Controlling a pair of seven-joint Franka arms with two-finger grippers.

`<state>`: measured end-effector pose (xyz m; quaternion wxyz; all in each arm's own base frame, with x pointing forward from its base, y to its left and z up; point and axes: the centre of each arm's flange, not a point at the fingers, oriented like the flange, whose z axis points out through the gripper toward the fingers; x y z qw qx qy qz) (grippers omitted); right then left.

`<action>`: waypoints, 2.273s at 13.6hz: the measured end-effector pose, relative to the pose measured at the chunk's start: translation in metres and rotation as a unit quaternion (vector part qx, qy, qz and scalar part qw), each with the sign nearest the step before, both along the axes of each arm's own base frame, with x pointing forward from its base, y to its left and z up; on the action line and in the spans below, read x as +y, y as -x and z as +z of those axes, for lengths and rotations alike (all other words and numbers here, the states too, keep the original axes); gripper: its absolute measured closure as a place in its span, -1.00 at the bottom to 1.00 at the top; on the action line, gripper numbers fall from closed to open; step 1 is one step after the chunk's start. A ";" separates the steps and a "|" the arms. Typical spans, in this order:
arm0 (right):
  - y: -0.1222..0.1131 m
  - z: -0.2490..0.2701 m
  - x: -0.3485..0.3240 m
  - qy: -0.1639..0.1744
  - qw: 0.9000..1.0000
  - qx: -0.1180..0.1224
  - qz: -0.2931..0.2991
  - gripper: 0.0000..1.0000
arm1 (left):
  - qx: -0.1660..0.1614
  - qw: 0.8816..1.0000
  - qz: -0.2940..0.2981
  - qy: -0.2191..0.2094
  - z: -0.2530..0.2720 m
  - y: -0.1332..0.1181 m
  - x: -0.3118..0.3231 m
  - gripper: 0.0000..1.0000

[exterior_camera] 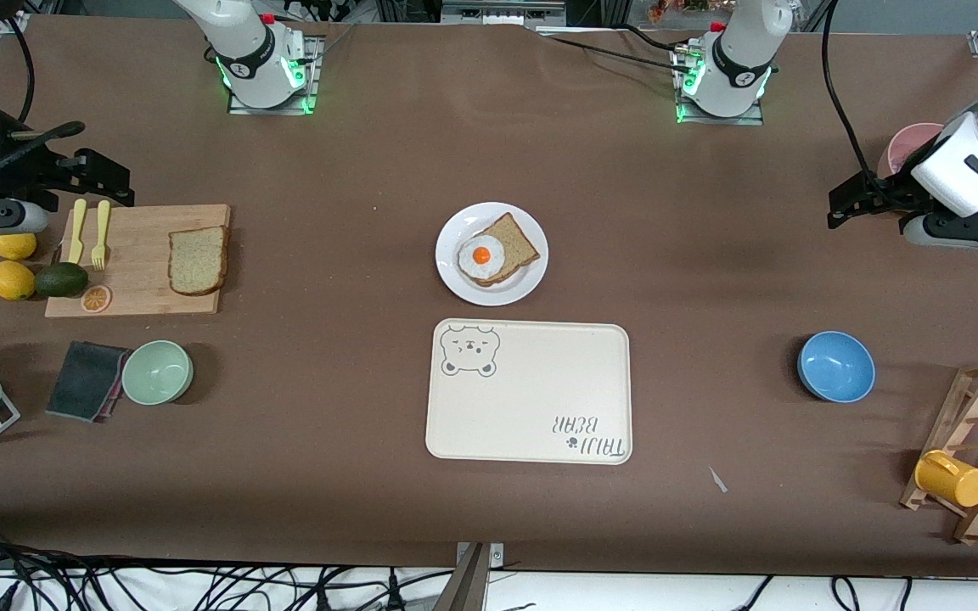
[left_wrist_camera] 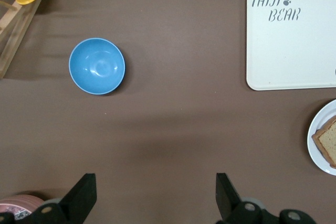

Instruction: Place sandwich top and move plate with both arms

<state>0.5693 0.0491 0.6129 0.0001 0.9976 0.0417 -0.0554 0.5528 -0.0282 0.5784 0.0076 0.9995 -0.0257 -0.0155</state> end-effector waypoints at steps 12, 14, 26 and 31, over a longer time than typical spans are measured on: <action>0.000 0.000 0.000 0.000 1.000 0.000 0.000 -1.00 | -0.003 1.000 0.012 0.000 0.006 -0.007 -0.001 -1.00; 0.000 0.000 0.000 0.000 1.000 0.000 0.000 -1.00 | 0.001 1.000 0.012 0.000 0.006 -0.006 -0.001 -1.00; -0.001 -0.002 0.000 0.005 1.000 0.002 0.001 -1.00 | 0.002 1.000 0.007 0.000 0.006 -0.006 -0.006 -1.00; -0.002 -0.006 0.007 0.011 1.000 0.004 0.008 -1.00 | 0.010 1.000 0.004 -0.001 0.006 -0.003 -0.009 -1.00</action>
